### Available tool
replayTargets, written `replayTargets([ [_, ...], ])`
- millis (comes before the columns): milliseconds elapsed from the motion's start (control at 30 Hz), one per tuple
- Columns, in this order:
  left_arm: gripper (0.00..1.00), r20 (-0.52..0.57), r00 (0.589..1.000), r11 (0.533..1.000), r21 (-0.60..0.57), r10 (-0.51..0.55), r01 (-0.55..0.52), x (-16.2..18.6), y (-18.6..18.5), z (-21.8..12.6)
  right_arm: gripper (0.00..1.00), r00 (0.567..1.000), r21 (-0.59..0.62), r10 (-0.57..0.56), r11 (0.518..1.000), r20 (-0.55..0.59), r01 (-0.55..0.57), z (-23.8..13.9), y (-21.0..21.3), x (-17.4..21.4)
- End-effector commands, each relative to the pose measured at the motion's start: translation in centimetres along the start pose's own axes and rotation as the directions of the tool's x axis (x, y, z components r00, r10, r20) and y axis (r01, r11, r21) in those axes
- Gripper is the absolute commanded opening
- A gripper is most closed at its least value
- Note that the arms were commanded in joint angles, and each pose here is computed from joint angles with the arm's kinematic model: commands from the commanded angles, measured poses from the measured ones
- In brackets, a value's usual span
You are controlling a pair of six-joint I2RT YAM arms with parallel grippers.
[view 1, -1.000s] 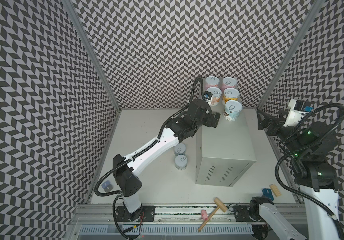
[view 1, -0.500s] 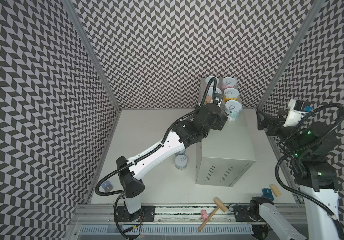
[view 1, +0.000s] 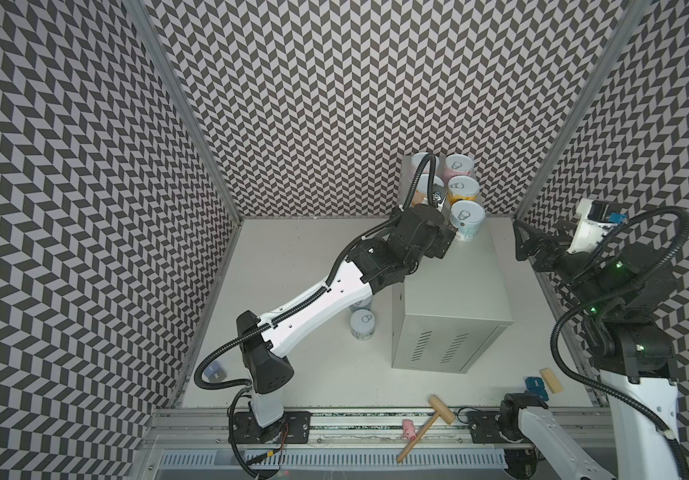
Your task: Place and organize the canned foods onto the counter
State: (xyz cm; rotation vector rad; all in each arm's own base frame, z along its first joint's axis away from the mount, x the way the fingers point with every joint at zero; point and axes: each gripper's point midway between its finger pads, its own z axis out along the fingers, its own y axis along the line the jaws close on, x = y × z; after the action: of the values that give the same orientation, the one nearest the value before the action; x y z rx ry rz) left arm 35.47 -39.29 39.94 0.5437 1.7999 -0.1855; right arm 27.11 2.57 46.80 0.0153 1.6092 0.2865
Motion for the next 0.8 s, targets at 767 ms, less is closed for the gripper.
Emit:
replayTargets([
  [767, 1.0, 0.009, 1.0, 0.999, 0.037, 0.006, -0.006, -0.4, -1.14, 0.59, 0.99, 0.999, -0.028, -0.017, 0.999, 0.027, 0.018, 0.01, 0.49, -0.15],
])
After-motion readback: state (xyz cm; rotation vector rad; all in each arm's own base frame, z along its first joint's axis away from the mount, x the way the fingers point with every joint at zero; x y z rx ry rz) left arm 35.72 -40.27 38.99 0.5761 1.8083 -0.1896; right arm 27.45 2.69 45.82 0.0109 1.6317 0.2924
